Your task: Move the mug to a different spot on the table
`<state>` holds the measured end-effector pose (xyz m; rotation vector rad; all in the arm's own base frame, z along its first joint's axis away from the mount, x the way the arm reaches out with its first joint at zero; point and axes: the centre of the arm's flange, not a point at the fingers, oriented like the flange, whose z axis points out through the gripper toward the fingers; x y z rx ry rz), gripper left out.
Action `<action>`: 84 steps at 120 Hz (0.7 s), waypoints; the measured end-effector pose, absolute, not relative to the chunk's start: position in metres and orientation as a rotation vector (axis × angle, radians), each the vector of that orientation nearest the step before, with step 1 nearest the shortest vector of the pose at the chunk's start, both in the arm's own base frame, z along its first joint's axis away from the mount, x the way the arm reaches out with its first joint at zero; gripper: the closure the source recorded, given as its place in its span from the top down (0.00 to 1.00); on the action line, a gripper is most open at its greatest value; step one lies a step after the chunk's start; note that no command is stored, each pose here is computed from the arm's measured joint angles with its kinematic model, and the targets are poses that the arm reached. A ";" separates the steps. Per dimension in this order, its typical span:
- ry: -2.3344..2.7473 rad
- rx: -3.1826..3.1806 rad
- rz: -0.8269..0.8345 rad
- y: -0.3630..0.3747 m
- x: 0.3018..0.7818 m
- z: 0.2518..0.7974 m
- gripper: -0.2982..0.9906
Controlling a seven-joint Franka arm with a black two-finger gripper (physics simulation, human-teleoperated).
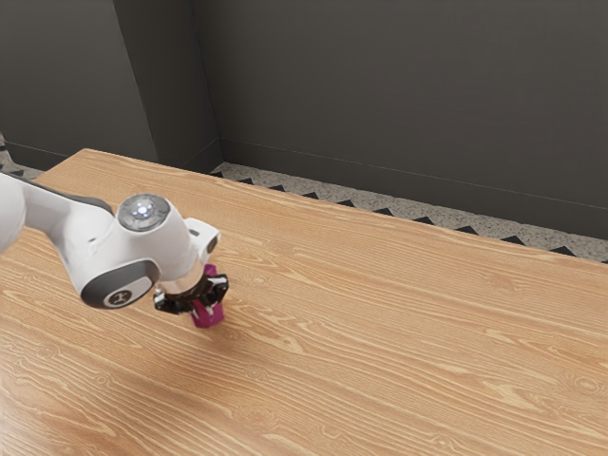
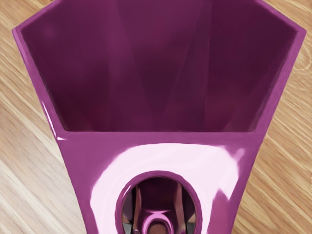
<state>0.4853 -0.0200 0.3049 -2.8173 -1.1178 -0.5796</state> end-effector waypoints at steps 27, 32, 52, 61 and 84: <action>-1.084 -2.829 -0.592 -0.013 0.487 0.307 0.26; -1.079 -2.831 -0.592 -0.011 0.487 0.307 0.26; -1.057 -2.840 -0.590 -0.005 0.487 0.304 0.26; -1.053 -2.842 -0.591 -0.001 0.488 0.304 0.26; -1.114 -2.829 -0.563 0.026 0.490 0.296 0.26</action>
